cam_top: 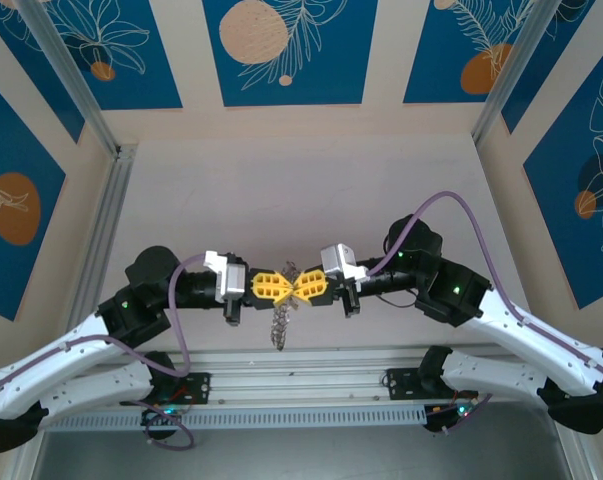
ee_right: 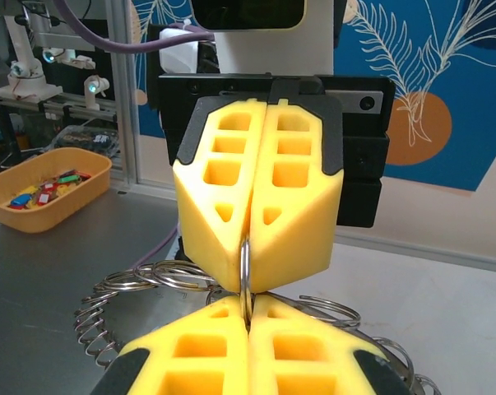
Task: Put the keys on the keyring
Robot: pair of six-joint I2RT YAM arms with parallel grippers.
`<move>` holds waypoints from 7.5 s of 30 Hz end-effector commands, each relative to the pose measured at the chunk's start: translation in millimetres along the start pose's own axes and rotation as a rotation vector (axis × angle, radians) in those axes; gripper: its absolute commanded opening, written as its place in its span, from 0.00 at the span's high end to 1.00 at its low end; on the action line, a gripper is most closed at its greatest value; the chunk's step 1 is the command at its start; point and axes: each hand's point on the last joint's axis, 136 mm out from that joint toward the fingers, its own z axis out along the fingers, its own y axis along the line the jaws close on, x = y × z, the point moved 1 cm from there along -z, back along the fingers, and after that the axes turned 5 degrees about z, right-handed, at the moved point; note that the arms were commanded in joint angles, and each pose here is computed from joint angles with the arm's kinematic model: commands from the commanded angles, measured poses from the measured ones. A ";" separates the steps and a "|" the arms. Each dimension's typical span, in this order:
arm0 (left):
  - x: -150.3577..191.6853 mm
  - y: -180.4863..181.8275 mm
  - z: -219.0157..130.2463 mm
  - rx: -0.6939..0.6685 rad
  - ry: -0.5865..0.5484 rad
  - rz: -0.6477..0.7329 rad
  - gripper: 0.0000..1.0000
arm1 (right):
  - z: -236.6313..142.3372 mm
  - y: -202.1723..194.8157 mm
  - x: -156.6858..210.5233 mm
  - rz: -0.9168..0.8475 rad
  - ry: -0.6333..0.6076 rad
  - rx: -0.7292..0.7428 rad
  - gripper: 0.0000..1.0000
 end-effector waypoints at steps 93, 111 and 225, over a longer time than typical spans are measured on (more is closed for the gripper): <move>46.4 36.8 -8.8 -0.136 0.525 -0.015 0.60 | 4.5 -43.4 34.5 0.026 0.423 0.226 1.00; 48.7 34.5 -4.1 -0.108 0.519 -0.009 1.00 | 2.4 -38.4 32.8 0.021 0.396 0.221 0.94; -27.5 -2.0 -8.6 -0.001 -0.050 0.037 1.00 | -19.4 1.3 0.2 0.177 0.020 -0.120 1.00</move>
